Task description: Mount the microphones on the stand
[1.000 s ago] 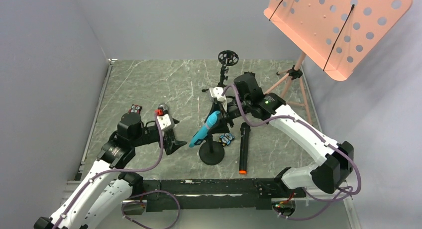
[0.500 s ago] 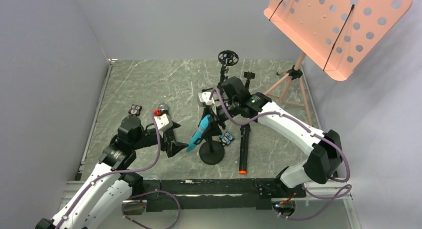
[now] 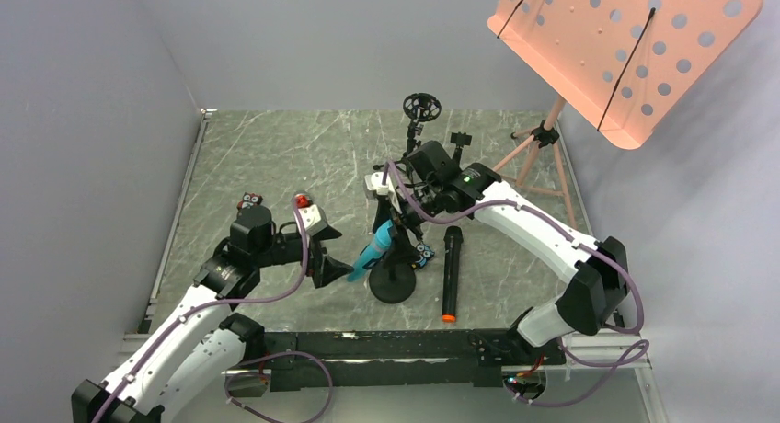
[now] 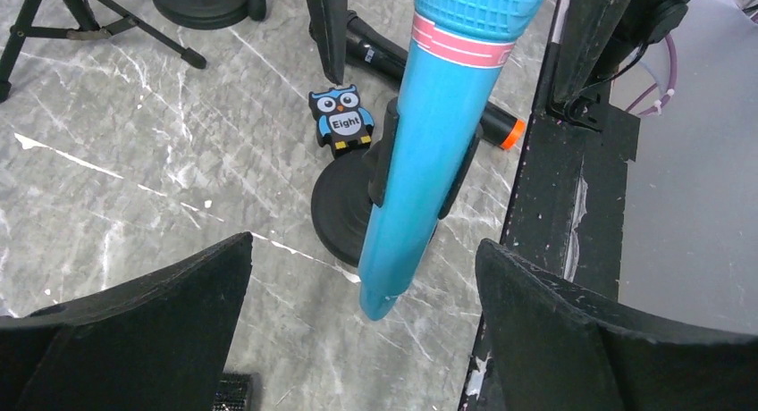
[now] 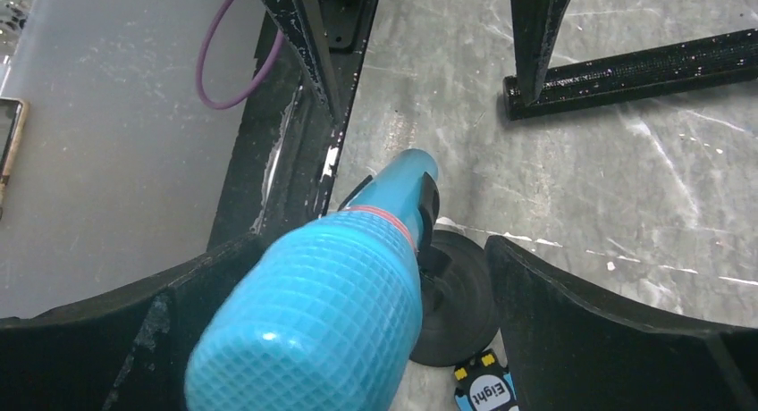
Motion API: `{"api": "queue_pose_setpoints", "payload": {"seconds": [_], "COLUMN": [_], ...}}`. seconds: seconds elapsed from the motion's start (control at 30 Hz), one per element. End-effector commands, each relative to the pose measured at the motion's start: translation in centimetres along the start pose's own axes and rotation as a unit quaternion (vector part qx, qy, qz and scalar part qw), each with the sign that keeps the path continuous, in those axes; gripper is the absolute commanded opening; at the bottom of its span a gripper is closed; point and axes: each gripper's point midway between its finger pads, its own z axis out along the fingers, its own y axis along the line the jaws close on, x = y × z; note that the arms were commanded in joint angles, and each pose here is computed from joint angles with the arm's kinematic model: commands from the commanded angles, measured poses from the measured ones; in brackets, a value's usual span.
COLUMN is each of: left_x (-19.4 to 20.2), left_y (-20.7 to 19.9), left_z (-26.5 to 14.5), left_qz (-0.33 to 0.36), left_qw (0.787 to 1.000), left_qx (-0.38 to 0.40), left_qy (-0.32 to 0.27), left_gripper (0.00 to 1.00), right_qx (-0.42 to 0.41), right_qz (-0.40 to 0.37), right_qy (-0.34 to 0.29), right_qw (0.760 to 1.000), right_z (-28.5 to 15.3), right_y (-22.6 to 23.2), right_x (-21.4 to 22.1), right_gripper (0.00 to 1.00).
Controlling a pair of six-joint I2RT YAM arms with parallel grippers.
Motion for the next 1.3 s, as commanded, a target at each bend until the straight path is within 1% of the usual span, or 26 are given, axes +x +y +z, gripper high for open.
{"api": "queue_pose_setpoints", "payload": {"seconds": [0.0,0.1,0.23,0.43,0.67,0.73,0.8,0.87,1.0,1.1,1.27], "left_x": [-3.0,-3.0,-2.7,-3.1,-3.5,-3.5,-3.3,-3.7,-3.5,-3.1,-2.3], "left_y": [-1.0,-1.1,-1.6,-1.6,-2.2,-2.4,-2.4,-2.4,-1.9,-2.2,-2.2], "left_z": [-0.2,0.0,0.5,1.6,3.4,3.9,4.3,4.6,4.8,5.1,5.7], "left_qz": [0.048,0.078,0.118,0.149,0.149,0.148,0.140,0.142,0.140,0.137,0.122], "left_qw": [0.998,0.996,0.992,0.988,0.987,0.987,0.989,0.988,0.989,0.988,0.990], "left_qx": [0.021,0.022,0.034,0.034,0.051,0.052,0.044,0.037,0.023,0.033,0.042], "left_qy": [-0.033,-0.039,-0.026,-0.015,-0.022,-0.024,-0.026,-0.039,-0.050,-0.057,-0.048], "left_gripper": [0.99,0.99,0.99,0.99,0.99,0.99,0.99,0.99,0.99,0.99,0.98], "right_qx": [0.014,0.023,0.040,0.064,0.083,0.096,0.089,0.087,0.115,0.124,0.133], "right_qz": [-0.018,-0.024,-0.018,-0.030,-0.071,-0.072,-0.062,-0.047,-0.048,-0.052,-0.054], "right_qy": [-0.012,-0.017,-0.032,-0.066,-0.106,-0.119,-0.126,-0.143,-0.134,-0.132,-0.132], "right_qw": [1.000,0.999,0.998,0.995,0.988,0.985,0.986,0.985,0.983,0.982,0.981], "right_z": [-1.9,-2.6,-4.1,-6.6,-8.2,-8.5,-8.5,-8.6,-9.3,-9.6,-10.1], "right_y": [0.2,0.1,-0.6,-0.6,1.6,1.6,1.8,1.7,1.1,1.1,1.0], "right_x": [-2.1,-1.8,-1.4,-0.9,2.6,3.9,5.0,6.0,7.4,7.6,7.6], "right_gripper": [1.00,1.00,1.00,1.00,1.00,1.00,1.00,1.00,1.00,1.00,1.00]}}
